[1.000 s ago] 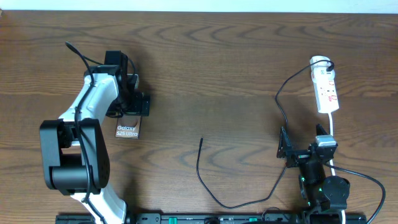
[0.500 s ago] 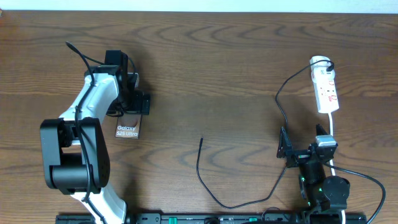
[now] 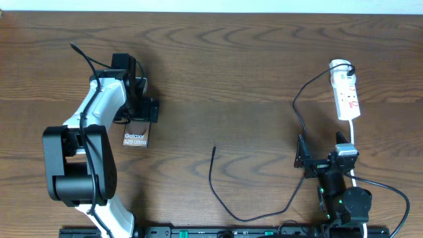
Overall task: Plug charger to phone and switch on socket
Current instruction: 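Lower the left gripper and close it on the phone's sides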
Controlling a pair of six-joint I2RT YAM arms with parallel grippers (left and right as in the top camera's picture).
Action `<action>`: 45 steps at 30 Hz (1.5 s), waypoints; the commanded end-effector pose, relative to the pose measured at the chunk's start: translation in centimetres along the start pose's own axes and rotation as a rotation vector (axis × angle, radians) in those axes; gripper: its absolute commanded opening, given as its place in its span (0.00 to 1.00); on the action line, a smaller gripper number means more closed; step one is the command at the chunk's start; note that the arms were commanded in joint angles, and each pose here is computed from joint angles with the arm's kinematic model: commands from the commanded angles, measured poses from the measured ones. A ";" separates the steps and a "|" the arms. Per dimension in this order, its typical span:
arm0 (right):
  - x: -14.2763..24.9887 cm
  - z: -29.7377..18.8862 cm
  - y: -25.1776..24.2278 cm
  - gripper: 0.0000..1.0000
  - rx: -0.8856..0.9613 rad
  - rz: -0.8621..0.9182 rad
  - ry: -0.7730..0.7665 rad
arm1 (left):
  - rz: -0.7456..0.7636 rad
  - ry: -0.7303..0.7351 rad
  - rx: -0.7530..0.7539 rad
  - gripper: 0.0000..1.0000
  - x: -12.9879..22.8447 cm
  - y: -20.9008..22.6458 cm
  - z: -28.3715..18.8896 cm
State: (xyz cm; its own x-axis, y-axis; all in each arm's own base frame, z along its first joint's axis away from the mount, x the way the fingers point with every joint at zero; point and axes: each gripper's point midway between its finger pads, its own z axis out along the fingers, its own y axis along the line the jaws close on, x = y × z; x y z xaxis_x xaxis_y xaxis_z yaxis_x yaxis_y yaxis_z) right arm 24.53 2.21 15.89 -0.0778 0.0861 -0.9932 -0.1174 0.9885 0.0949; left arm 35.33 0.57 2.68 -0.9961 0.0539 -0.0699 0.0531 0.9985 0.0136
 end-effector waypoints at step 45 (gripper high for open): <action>0.0 0.0 -0.4 0.99 0.017 0.009 -0.002 | 0.035 0.035 -0.006 1.00 2.0 0.2 3.6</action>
State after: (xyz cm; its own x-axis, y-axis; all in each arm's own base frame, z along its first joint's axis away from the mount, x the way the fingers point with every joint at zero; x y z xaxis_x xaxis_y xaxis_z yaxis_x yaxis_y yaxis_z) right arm 24.53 2.21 15.89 -0.0778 0.0861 -0.9932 -0.1174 0.9885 0.0949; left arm 34.43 0.55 -0.22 -0.9945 0.0794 -0.0688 0.0786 0.9968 0.0150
